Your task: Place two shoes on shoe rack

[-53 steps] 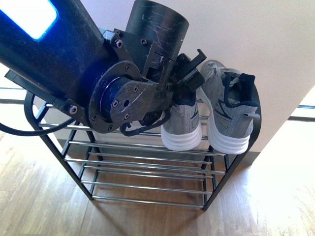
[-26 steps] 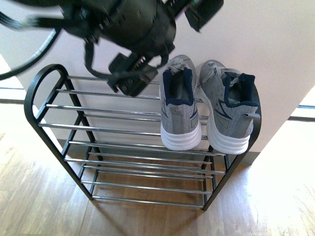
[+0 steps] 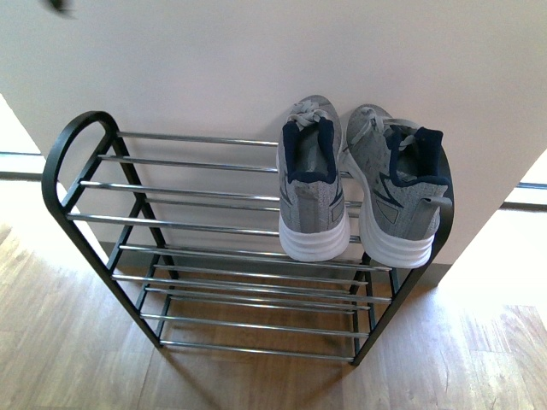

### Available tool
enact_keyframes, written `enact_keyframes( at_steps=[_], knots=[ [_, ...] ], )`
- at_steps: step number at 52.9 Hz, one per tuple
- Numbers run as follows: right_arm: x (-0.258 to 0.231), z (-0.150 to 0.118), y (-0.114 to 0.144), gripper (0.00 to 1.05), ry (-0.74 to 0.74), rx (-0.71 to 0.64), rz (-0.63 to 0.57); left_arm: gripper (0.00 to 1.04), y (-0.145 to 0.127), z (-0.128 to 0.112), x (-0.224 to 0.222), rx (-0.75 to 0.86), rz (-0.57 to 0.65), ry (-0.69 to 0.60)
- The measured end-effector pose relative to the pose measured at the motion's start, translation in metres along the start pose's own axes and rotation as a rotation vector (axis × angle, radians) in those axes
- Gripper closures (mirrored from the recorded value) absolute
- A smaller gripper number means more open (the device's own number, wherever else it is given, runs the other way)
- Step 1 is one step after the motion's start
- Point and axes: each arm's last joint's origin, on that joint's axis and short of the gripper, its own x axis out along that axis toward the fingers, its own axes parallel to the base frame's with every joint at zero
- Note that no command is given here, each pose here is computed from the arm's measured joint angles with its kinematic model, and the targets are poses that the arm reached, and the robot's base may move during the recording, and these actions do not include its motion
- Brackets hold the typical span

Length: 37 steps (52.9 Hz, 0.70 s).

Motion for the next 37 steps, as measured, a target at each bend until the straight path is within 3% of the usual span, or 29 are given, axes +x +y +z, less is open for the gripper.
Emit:
enact_keyframes(
  at_steps=[11, 20, 23, 28, 37],
  knots=[
    [0.0, 0.0, 0.0, 0.09, 0.0, 0.0, 0.0, 0.09, 0.075, 0.001, -0.066, 0.15, 0.313, -0.167],
    [0.0, 0.0, 0.0, 0.09, -0.001, 0.0, 0.0, 0.1, 0.139, -0.01, -0.103, 0.091, 0.375, -0.235],
    [0.0, 0.0, 0.0, 0.09, -0.001, 0.0, 0.0, 0.23, 0.155, -0.021, -0.095, 0.08, 0.068, -0.367],
    [0.0, 0.0, 0.0, 0.09, -0.001, 0.0, 0.0, 0.43, 0.16, -0.03, -0.095, 0.248, -0.224, -0.594],
    [0.0, 0.0, 0.0, 0.09, -0.001, 0.0, 0.0, 0.75, 0.165, -0.046, -0.08, 0.357, -0.239, -0.616]
  ],
)
